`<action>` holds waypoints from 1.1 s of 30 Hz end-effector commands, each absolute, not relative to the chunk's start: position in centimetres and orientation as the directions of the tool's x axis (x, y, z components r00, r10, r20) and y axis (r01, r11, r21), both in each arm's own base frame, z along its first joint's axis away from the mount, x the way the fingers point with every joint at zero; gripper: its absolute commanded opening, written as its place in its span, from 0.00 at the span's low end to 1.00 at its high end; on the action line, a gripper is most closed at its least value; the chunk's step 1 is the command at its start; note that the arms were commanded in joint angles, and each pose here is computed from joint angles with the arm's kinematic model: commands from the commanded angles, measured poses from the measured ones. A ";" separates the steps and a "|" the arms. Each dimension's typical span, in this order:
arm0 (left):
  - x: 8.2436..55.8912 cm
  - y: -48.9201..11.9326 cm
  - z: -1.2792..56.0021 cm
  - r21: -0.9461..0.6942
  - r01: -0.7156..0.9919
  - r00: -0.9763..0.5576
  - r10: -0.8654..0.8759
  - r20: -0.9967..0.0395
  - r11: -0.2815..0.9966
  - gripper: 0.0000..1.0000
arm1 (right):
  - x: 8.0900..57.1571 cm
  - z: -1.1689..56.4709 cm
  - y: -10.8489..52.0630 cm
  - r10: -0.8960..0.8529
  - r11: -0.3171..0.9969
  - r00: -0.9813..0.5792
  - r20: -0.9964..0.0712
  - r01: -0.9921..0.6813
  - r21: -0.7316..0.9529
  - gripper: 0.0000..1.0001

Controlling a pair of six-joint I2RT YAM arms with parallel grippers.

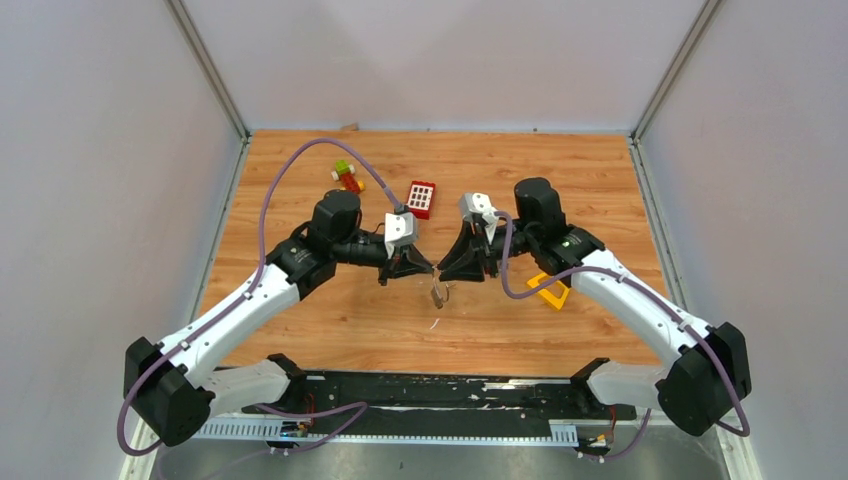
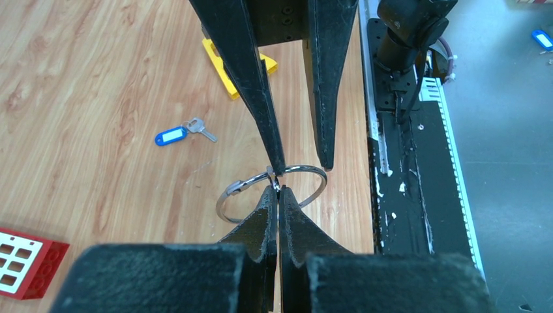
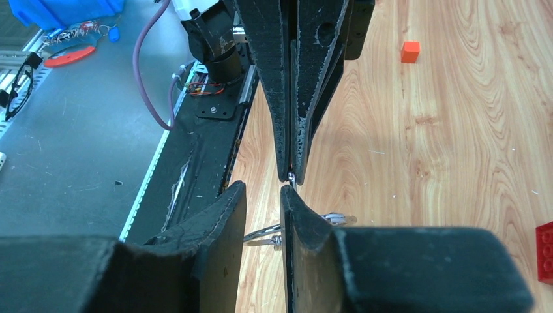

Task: Put the keys on the keyring

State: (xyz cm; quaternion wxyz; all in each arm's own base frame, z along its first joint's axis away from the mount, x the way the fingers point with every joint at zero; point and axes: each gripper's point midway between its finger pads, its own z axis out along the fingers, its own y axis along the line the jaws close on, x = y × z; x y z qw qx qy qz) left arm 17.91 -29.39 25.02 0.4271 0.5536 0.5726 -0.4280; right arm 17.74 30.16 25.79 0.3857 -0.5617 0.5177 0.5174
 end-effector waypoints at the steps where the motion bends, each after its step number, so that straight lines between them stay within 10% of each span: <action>1: 17.2 -29.6 26.6 0.051 0.998 0.054 0.221 -0.974 -0.020 0.00 | 17.7 28.6 29.8 -0.135 -0.181 0.039 -0.990 -0.983 -0.014 0.27; 33: 16.7 -29.8 26.6 0.046 0.998 0.052 0.192 -0.980 -0.034 0.00 | 18.5 26.6 30.6 -0.171 -0.196 -0.063 -0.983 -0.976 0.097 0.27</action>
